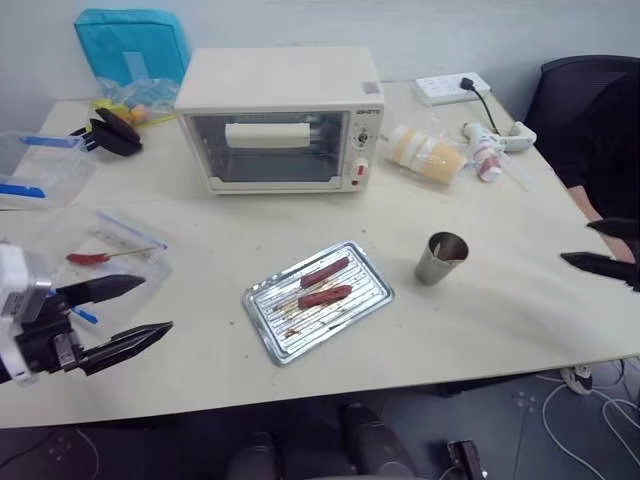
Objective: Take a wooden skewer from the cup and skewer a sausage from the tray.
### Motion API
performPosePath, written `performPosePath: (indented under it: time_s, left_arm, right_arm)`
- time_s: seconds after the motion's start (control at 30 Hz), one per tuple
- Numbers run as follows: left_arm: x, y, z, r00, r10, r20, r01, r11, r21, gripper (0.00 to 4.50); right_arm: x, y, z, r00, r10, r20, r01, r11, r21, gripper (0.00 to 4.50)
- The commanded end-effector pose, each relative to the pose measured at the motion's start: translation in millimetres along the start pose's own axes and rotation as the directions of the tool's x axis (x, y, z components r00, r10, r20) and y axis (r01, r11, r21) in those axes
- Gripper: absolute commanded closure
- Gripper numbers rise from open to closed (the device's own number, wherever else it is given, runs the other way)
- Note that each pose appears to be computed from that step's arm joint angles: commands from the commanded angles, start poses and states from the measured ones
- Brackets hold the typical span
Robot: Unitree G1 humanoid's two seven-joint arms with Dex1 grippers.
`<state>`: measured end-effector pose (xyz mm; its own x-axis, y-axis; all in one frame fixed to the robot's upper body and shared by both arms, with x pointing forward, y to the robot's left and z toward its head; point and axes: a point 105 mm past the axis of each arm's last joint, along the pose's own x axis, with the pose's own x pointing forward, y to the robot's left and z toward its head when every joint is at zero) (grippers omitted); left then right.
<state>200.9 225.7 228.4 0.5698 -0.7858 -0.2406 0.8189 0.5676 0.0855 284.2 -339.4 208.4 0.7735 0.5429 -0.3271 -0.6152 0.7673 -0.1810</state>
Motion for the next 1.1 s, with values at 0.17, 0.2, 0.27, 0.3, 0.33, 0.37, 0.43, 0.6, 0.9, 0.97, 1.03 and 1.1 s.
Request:
performPosePath:
  time_s: [0.17, 0.2, 0.27, 0.3, 0.33, 0.37, 0.43, 0.6, 0.9, 0.97, 1.03, 1.1]
  left_arm:
    - [46, -18, 22, 0.965, -0.258, 0.052, 0.255, 0.965, 0.063, 0.12]
    - [51, -18, 23, 0.96, -0.273, 0.058, 0.269, 0.961, 0.068, 0.12]
    - [62, -18, 24, 0.952, -0.3, 0.065, 0.294, 0.952, 0.088, 0.12]
    - [65, -17, 24, 0.95, -0.306, 0.066, 0.3, 0.949, 0.095, 0.12]
    - [69, -18, 25, 0.945, -0.319, 0.072, 0.312, 0.945, 0.101, 0.12]
    - [72, -18, 26, 0.942, -0.327, 0.078, 0.318, 0.942, 0.106, 0.12]
    - [77, -18, 30, 0.936, -0.339, 0.089, 0.328, 0.937, 0.118, 0.12]
    - [82, -14, 34, 0.933, -0.344, 0.103, 0.33, 0.935, 0.134, 0.12]
    - [86, -10, 35, 0.932, -0.346, 0.103, 0.329, 0.932, 0.155, 0.12]
    - [87, -9, 35, 0.933, -0.346, 0.103, 0.328, 0.932, 0.157, 0.12]
    - [87, -8, 35, 0.933, -0.346, 0.1, 0.328, 0.931, 0.162, 0.12]
    - [89, -8, 36, 0.932, -0.349, 0.101, 0.33, 0.929, 0.168, 0.12]
  right_arm:
    - [17, 66, 24, 0.974, -0.09, 0.21, 0.08, 0.995, 0.058, 0.01]
    - [22, 72, 24, 0.969, -0.106, 0.223, 0.093, 0.993, 0.069, 0.01]
    - [35, 80, 23, 0.95, -0.162, 0.268, 0.133, 0.984, 0.121, 0.01]
    - [38, 81, 24, 0.942, -0.181, 0.283, 0.146, 0.979, 0.14, 0.01]
    - [44, 86, 25, 0.936, -0.19, 0.297, 0.15, 0.977, 0.151, 0.01]
    - [49, 90, 26, 0.932, -0.195, 0.306, 0.153, 0.976, 0.156, 0.01]
    - [57, 97, 26, 0.924, -0.205, 0.323, 0.156, 0.973, 0.173, 0.01]
    - [66, 108, 23, 0.923, -0.195, 0.332, 0.138, 0.972, 0.189, 0.01]
    - [71, 124, 20, 0.932, -0.15, 0.331, 0.103, 0.982, 0.157, 0.01]
    - [72, 124, 20, 0.931, -0.15, 0.334, 0.103, 0.983, 0.154, 0.01]
    - [75, 123, 20, 0.927, -0.159, 0.341, 0.111, 0.981, 0.156, 0.01]
    - [79, 124, 21, 0.924, -0.155, 0.35, 0.103, 0.981, 0.164, 0.01]
